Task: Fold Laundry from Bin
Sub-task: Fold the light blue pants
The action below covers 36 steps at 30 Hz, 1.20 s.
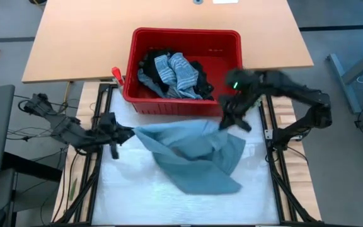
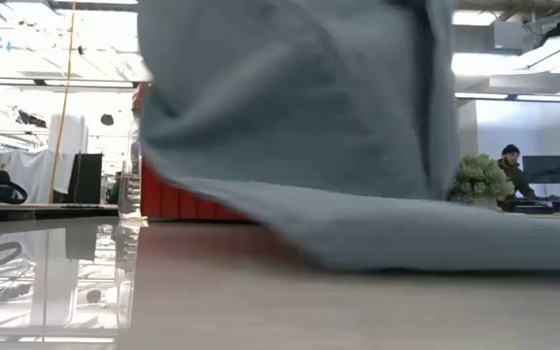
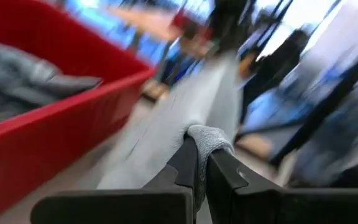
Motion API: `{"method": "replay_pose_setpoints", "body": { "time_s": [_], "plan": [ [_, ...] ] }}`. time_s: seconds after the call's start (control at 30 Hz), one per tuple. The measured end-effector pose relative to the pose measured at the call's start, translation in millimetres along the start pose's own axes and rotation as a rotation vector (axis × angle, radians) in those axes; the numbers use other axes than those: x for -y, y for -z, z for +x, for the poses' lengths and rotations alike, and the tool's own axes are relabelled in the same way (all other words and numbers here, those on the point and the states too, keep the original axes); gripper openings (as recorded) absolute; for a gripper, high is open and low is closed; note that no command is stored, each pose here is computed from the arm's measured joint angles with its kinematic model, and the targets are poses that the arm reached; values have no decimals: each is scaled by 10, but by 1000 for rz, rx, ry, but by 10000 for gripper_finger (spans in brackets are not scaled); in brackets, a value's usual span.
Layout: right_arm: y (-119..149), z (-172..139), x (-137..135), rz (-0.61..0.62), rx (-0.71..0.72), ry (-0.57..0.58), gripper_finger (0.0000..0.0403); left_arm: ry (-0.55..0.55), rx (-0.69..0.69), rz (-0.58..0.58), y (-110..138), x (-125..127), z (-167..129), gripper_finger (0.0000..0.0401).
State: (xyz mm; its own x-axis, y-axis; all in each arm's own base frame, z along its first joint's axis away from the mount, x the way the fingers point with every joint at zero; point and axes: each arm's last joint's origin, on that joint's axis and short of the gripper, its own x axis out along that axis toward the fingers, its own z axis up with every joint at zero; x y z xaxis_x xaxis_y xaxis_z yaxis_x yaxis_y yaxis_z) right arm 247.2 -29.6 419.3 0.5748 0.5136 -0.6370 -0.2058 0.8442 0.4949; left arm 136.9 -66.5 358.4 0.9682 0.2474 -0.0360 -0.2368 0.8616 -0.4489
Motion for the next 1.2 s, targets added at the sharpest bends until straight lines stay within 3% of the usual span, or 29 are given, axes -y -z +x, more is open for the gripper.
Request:
{"method": "replay_pose_setpoints", "body": {
  "time_s": [0.13,0.23,0.3,0.37,0.43,0.6,0.67,0.77,0.93,1.07,1.2],
  "plan": [
    [224,463,20,89,-172,-50,154,133,215,-145,-4,-141,-143,0],
    [358,722,-29,138,-245,-78,219,319,319,-239,17,-214,-227,0],
    [447,857,-72,169,-296,-76,253,467,266,-282,112,-235,-248,0],
    [530,974,-100,184,-331,-42,273,541,115,-361,288,-246,-223,0],
    [586,1055,-102,175,-341,28,281,506,-92,-464,556,-263,-165,0],
    [660,1192,82,124,-270,344,284,259,-567,-629,1252,-334,-71,0],
    [770,1290,213,120,-276,426,285,199,-670,-661,1451,-346,-55,0],
    [990,1453,434,169,-291,453,285,144,-780,-661,1652,-318,-31,0],
    [1533,1657,728,348,-391,506,285,194,-957,-712,1886,-157,-46,0],
    [1984,1855,753,503,-447,424,285,162,-1085,-752,2106,-70,-112,0],
    [2182,2020,465,669,-562,182,285,120,-1198,-787,2277,-21,-188,0]
  ]
}}
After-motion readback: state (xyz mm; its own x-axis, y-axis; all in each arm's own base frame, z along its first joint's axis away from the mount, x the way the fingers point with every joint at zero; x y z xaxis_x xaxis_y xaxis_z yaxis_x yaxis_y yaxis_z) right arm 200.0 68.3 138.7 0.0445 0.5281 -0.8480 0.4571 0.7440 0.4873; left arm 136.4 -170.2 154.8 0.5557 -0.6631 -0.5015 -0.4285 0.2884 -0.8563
